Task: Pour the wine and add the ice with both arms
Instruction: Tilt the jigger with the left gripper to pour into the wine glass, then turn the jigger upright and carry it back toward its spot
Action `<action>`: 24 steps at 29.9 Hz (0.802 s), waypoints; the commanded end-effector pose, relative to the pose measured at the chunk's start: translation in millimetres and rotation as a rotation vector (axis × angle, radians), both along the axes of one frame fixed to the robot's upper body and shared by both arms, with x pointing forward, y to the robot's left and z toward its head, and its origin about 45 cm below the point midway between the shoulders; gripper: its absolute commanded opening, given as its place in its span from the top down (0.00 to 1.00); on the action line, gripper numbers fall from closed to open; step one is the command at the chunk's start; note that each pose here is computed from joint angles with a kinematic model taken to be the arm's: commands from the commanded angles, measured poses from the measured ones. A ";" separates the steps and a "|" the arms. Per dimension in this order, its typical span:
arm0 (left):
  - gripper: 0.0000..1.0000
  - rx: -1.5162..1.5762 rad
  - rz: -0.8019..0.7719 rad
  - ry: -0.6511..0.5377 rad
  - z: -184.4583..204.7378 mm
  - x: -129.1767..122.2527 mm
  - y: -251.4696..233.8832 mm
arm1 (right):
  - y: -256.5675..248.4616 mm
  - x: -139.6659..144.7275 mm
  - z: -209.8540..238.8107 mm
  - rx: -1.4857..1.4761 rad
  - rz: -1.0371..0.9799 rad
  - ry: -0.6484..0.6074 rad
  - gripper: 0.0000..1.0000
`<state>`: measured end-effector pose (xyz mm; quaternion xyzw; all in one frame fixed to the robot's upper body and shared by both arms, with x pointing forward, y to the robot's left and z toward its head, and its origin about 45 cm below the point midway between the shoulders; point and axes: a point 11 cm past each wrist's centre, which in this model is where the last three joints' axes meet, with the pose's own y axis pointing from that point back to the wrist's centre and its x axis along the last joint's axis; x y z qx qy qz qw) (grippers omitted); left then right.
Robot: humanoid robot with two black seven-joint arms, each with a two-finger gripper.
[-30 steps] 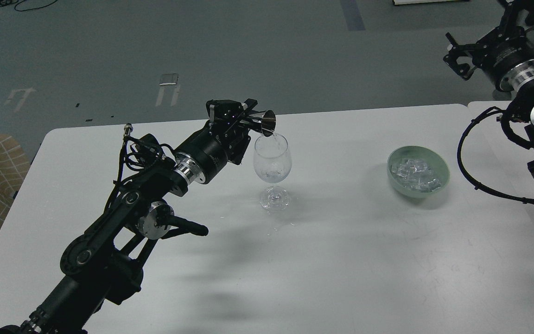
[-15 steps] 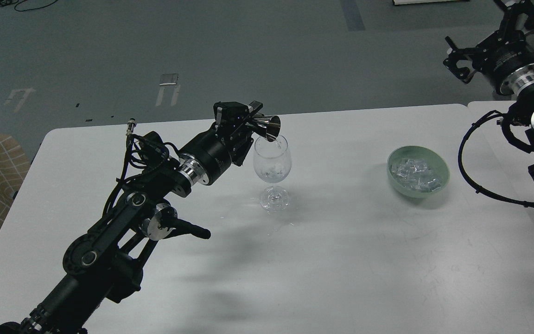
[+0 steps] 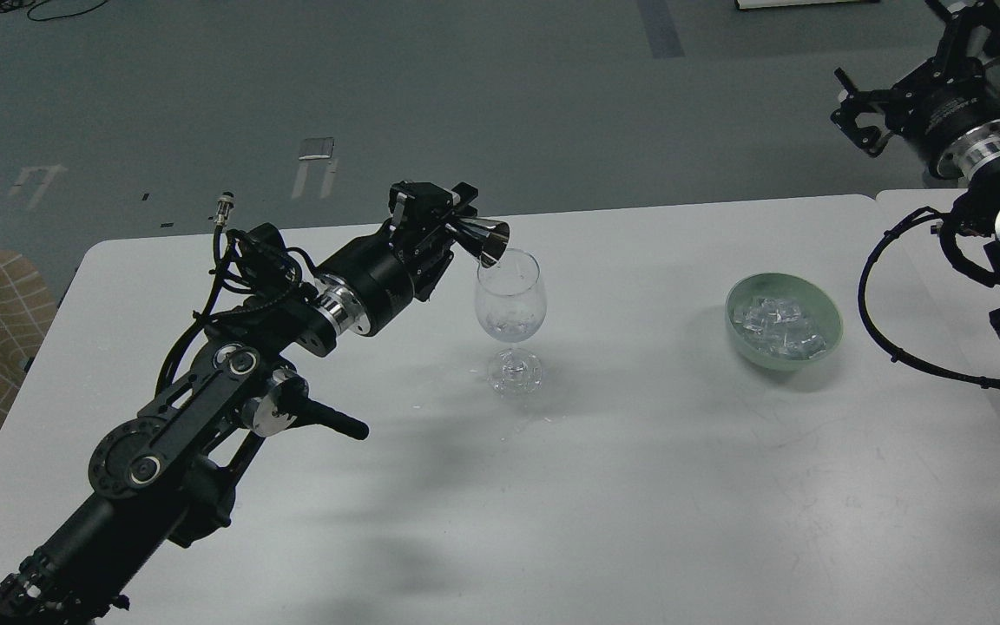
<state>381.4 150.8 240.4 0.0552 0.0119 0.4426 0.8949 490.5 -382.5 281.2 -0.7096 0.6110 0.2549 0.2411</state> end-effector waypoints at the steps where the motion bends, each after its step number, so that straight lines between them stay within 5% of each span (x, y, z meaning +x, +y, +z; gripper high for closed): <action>1: 0.75 0.006 -0.009 -0.017 5.6 1.7 -2.7 | -2.3 -0.1 0.9 -0.001 -0.004 -0.001 0.00; 20: 0.76 0.072 -0.019 -0.081 17.7 7.5 -4.7 | -12.0 -2.4 2.1 -0.006 -0.021 -0.002 0.00; 24: 0.86 0.078 -0.048 -0.085 19.9 6.9 -6.8 | -13.0 -2.6 2.7 -0.006 -0.023 -0.003 0.00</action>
